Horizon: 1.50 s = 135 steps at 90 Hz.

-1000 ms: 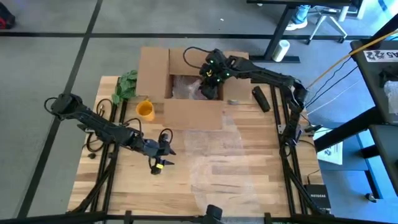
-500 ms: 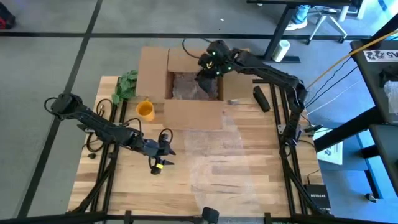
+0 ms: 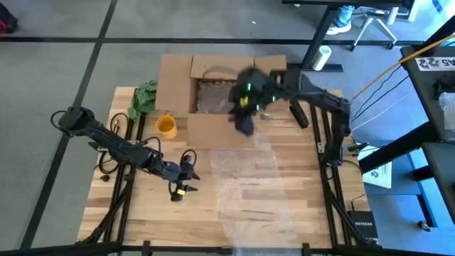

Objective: Wrap mug
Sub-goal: Wrap the yellow mug with the bubble wrap

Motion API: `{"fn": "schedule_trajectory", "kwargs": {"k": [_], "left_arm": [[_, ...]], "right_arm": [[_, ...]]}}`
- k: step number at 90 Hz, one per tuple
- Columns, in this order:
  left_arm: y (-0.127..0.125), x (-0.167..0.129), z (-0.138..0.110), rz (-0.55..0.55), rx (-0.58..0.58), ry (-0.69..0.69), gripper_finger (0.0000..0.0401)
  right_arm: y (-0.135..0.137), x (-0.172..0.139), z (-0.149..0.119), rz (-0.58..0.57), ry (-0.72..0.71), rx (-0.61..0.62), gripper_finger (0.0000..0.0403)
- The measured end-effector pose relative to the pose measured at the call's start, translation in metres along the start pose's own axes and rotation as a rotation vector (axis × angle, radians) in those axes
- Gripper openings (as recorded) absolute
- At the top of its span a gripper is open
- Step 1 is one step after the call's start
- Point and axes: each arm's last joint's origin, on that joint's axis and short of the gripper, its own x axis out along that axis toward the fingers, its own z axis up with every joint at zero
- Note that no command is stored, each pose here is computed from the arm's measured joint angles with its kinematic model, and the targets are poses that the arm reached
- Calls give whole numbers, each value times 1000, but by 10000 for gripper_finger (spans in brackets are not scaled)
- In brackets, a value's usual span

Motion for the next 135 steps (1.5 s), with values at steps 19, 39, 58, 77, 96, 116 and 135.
{"fn": "schedule_trajectory", "kwargs": {"k": [19, 39, 58, 77, 96, 116, 135], "left_arm": [[8, -12, -3, 93, -69, 110, 200], [9, -15, 0, 95, -86, 78, 200], [12, -1, 8, 145, 2, -58, 200], [27, 23, 11, 205, 84, -90, 169], [56, 40, 17, 173, 92, -29, 40], [78, 52, 23, 151, 115, 0, 2], [99, 69, 27, 139, 122, 15, 0]], "right_arm": [[78, 28, -28, -72, 142, -157, 113], [138, 62, -70, -114, 234, -206, 113], [159, 106, -123, -102, 196, -118, 113], [163, 131, -165, -120, 102, 11, 112], [183, 145, -191, -8, 44, 97, 57], [200, 150, -213, 68, 42, 163, 10], [206, 158, -231, 121, 42, 197, 2]]}}
